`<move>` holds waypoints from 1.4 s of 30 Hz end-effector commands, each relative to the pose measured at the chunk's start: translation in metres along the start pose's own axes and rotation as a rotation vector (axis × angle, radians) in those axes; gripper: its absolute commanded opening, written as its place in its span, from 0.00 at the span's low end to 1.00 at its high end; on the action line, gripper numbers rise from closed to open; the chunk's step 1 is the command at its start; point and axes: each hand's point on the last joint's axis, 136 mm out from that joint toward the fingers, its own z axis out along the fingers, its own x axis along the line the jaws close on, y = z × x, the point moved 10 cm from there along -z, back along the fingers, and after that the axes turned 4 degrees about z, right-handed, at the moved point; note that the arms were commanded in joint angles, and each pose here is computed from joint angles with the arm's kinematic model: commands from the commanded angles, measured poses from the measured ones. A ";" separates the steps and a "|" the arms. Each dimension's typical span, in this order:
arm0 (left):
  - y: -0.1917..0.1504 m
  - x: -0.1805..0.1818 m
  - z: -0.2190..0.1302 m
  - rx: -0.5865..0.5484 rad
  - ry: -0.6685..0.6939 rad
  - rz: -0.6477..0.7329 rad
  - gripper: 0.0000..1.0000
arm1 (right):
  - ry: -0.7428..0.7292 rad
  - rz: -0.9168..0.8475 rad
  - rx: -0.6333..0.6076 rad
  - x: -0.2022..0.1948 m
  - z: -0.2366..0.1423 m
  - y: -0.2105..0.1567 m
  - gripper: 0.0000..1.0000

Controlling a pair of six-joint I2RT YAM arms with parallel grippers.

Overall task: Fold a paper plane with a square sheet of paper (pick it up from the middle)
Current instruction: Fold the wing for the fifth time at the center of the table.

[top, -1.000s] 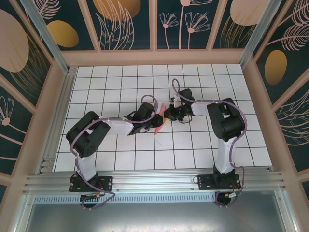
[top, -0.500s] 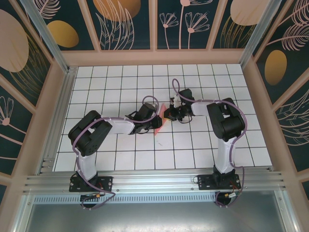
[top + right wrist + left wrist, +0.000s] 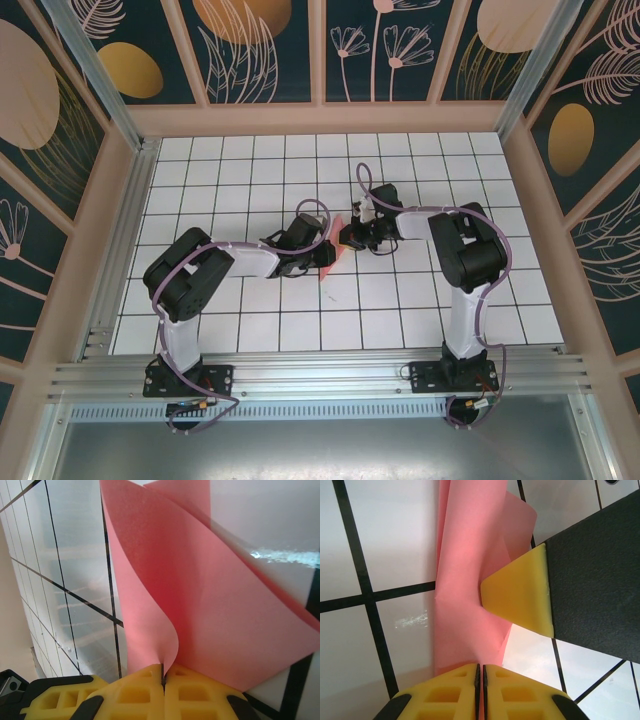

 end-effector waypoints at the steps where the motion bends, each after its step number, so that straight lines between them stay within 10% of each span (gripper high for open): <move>1: -0.001 0.003 0.004 0.028 0.009 0.012 0.12 | 0.020 -0.005 0.016 0.000 -0.001 -0.006 0.02; 21: -0.011 0.014 0.009 0.057 0.049 0.018 0.11 | -0.065 -0.027 -0.003 0.005 -0.014 -0.019 0.05; 29: -0.016 0.018 0.009 0.086 0.069 0.043 0.08 | -0.139 0.000 -0.053 0.010 -0.022 -0.012 0.29; 42: -0.015 0.018 0.011 0.103 0.084 0.059 0.00 | -0.136 -0.042 -0.140 0.042 -0.031 -0.009 0.11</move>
